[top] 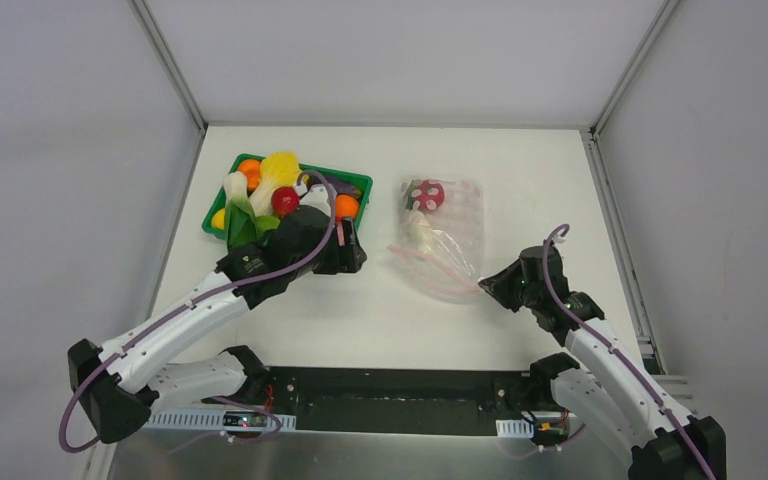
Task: Open the zip-top bag and remove the fake food
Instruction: Pick up the fake vegetable from the zipper food storage bag, then place the fake vegetable in the bin, then pick up the fake vegetable from the zipper food storage bag.
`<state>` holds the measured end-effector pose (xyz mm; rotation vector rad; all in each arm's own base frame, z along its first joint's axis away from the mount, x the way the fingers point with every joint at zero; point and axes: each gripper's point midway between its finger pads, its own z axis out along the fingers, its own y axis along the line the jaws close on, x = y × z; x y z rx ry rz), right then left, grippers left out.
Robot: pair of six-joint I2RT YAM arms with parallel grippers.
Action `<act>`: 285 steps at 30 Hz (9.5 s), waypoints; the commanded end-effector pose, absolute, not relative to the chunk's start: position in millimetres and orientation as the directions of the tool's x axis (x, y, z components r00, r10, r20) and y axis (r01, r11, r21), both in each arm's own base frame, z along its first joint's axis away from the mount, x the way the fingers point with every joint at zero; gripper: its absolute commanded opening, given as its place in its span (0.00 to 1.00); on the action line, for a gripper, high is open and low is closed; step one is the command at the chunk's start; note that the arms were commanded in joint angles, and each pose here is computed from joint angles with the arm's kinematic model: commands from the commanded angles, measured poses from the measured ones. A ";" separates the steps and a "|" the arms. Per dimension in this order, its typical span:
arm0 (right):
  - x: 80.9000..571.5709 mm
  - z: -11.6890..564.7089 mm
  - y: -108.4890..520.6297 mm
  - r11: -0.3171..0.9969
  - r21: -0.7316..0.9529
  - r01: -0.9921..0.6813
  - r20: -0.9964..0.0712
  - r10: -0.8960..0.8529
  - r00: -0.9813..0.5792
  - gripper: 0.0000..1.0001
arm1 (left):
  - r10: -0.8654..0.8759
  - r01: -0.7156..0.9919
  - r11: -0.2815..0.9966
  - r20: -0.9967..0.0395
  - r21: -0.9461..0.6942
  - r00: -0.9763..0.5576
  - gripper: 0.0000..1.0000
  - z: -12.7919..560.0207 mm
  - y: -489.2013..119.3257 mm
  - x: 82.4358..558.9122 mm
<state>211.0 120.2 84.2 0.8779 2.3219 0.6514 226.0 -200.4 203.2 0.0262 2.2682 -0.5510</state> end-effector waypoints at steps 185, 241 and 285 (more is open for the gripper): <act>196.4 85.0 121.8 0.672 0.580 0.460 -0.342 0.714 -0.611 0.00 | 0.371 0.451 0.888 -0.728 0.095 -0.576 0.08 218.9 -91.2 330.0; 193.2 97.8 148.6 0.614 0.658 0.437 -0.240 0.720 -0.651 0.00 | -0.081 0.166 0.953 -0.742 -0.254 -0.665 0.90 228.3 -159.8 255.6; 162.4 99.6 266.0 0.706 0.671 0.226 -0.234 0.491 -0.839 0.01 | -0.468 -0.018 0.739 -0.493 -0.674 -0.734 0.38 107.2 -327.6 276.3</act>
